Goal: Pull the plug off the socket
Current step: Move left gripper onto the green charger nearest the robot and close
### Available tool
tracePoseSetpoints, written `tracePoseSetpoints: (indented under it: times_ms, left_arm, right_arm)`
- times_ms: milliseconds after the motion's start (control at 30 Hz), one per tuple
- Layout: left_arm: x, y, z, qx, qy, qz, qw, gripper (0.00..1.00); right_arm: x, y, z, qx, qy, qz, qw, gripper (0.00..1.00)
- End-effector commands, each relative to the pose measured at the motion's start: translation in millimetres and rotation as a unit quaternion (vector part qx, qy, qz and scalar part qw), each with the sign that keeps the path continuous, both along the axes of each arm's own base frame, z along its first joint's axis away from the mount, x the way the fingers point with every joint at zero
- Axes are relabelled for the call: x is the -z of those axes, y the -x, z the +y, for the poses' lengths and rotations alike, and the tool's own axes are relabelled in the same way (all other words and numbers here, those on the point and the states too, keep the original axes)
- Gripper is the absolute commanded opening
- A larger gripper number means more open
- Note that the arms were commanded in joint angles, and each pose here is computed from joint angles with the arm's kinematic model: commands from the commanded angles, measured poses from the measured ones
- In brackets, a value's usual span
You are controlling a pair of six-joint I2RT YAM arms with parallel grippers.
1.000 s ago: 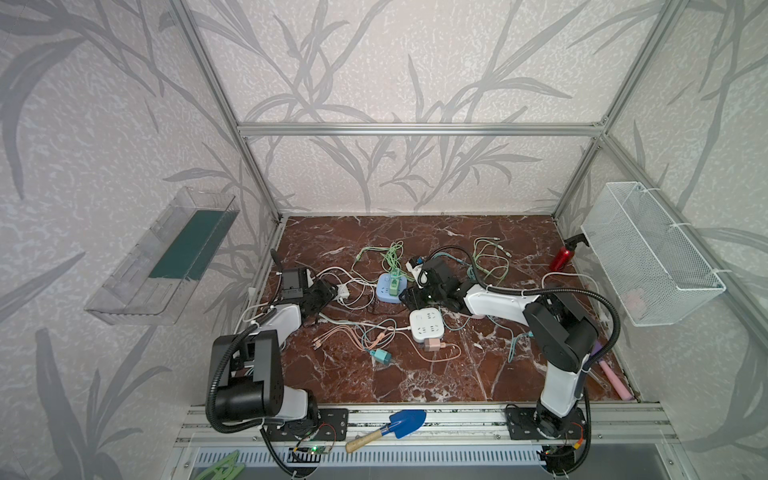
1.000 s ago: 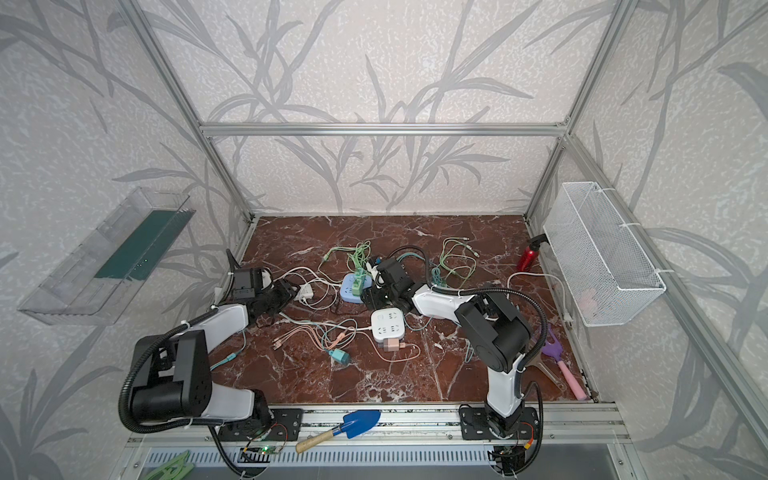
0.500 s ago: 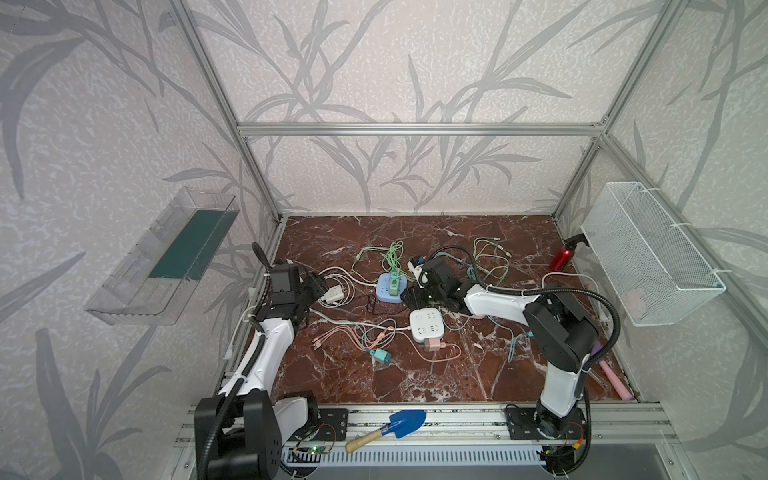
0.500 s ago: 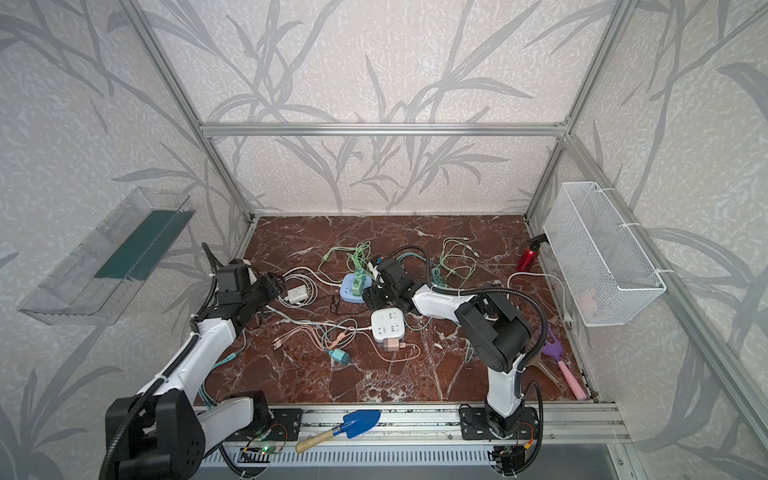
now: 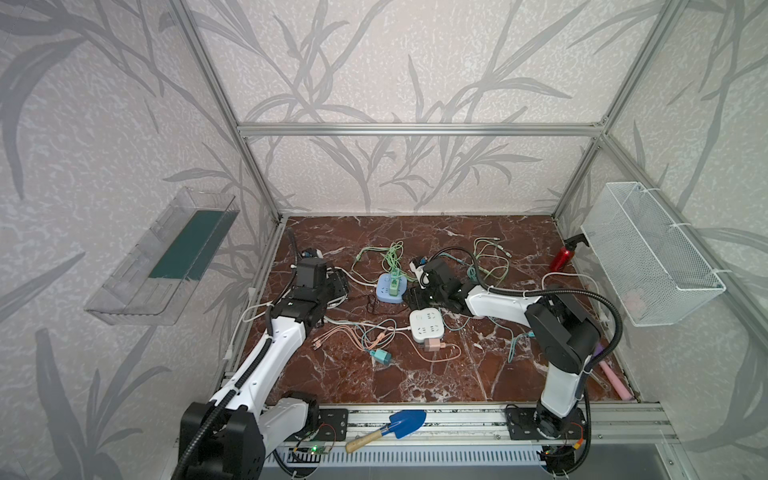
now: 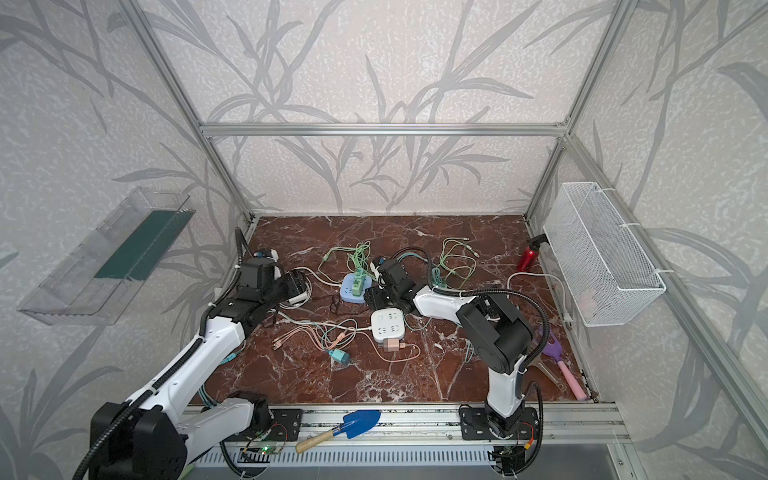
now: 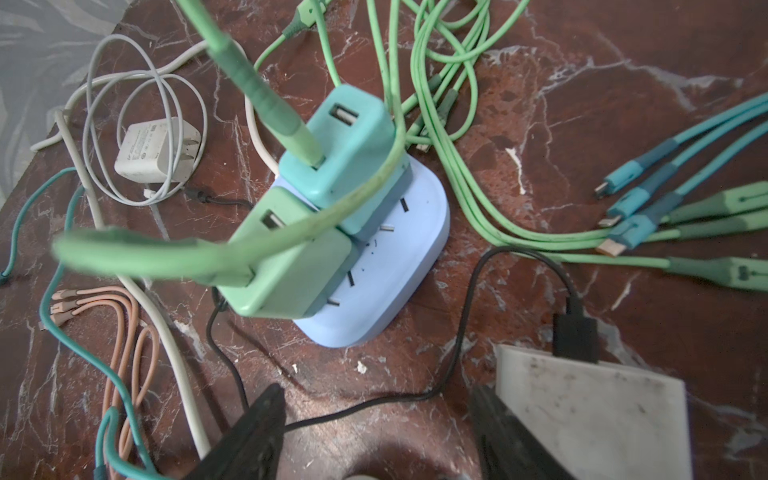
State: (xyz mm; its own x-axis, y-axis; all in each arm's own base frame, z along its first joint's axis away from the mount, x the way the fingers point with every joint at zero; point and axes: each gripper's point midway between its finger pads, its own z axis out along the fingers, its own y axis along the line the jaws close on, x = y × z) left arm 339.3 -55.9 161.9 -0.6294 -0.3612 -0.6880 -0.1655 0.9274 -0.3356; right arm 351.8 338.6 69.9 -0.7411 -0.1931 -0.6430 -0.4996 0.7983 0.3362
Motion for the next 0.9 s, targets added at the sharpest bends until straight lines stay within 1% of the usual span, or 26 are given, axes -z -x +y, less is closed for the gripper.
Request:
tracePoseSetpoints:
  times_ms: [0, 100, 200, 367, 600, 867]
  left_arm:
    - [-0.3, -5.9, -18.4, 0.027, -0.015, 0.001, 1.000, 0.67]
    - [8.2, -8.3, -40.9, 0.057, -0.018, 0.005, 0.998, 0.67]
    - [14.5, -10.7, -62.6, 0.083, -0.019, 0.011, 0.996, 0.67]
    - [23.4, -12.8, -93.5, 0.117, -0.022, 0.016, 0.993, 0.65]
    - [38.5, -7.9, -119.0, 0.144, -0.028, 0.027, 0.989, 0.64]
    - [52.9, -14.3, -139.9, 0.168, -0.051, 0.045, 0.984, 0.63]
  right_arm:
    - [-18.0, -5.9, -7.5, 0.021, -0.024, -0.012, 0.999, 0.70]
    - [-17.5, -6.8, -10.2, 0.026, -0.035, -0.006, 0.999, 0.70]
    - [-14.6, -6.5, -11.6, 0.027, -0.034, -0.002, 0.999, 0.70]
    - [-9.1, -7.3, -12.0, 0.030, -0.034, 0.009, 0.999, 0.67]
    - [-3.5, -13.7, -11.0, 0.037, -0.041, 0.027, 0.998, 0.64]
    - [1.4, -20.3, -3.4, 0.039, -0.048, 0.043, 0.997, 0.63]
